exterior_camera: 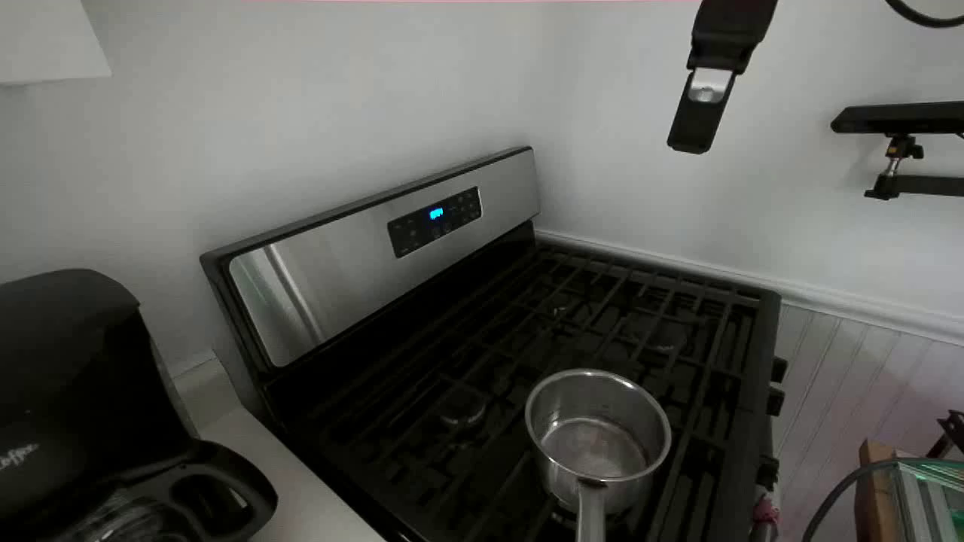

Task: Move the pot forward

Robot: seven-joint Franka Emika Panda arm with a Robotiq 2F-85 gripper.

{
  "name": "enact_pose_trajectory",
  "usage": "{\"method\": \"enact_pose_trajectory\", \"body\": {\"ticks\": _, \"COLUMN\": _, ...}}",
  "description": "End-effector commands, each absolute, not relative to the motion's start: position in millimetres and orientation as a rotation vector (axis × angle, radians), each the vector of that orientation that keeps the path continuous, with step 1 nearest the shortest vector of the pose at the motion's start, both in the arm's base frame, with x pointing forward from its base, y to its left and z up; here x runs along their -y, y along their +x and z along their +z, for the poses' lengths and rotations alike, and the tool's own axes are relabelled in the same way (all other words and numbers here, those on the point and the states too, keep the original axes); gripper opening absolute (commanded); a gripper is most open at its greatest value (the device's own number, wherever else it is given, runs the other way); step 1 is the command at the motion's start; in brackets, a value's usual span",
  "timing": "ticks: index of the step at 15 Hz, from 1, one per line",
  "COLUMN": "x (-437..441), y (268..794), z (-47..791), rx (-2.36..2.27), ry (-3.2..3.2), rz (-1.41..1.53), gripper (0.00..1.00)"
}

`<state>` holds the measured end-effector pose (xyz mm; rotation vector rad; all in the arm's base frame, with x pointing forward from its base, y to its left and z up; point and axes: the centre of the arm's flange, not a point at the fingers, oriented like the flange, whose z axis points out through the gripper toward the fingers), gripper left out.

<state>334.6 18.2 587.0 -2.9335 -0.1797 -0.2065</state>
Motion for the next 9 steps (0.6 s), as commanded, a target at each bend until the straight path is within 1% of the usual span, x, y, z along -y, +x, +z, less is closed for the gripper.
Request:
{"method": "enact_pose_trajectory", "body": {"ticks": 1, "x": -18, "y": 335, "z": 587, "rx": 0.18, "ry": -2.933, "rz": -0.207, "gripper": 1.0}}
{"method": "enact_pose_trajectory", "body": {"ticks": 6, "x": -18, "y": 335, "z": 587, "rx": 0.18, "ry": -2.933, "rz": -0.207, "gripper": 1.0}}
{"method": "enact_pose_trajectory", "body": {"ticks": 9, "x": 11, "y": 355, "z": 556, "rx": -0.053, "ry": -2.993, "rz": -0.102, "gripper": 1.0}}
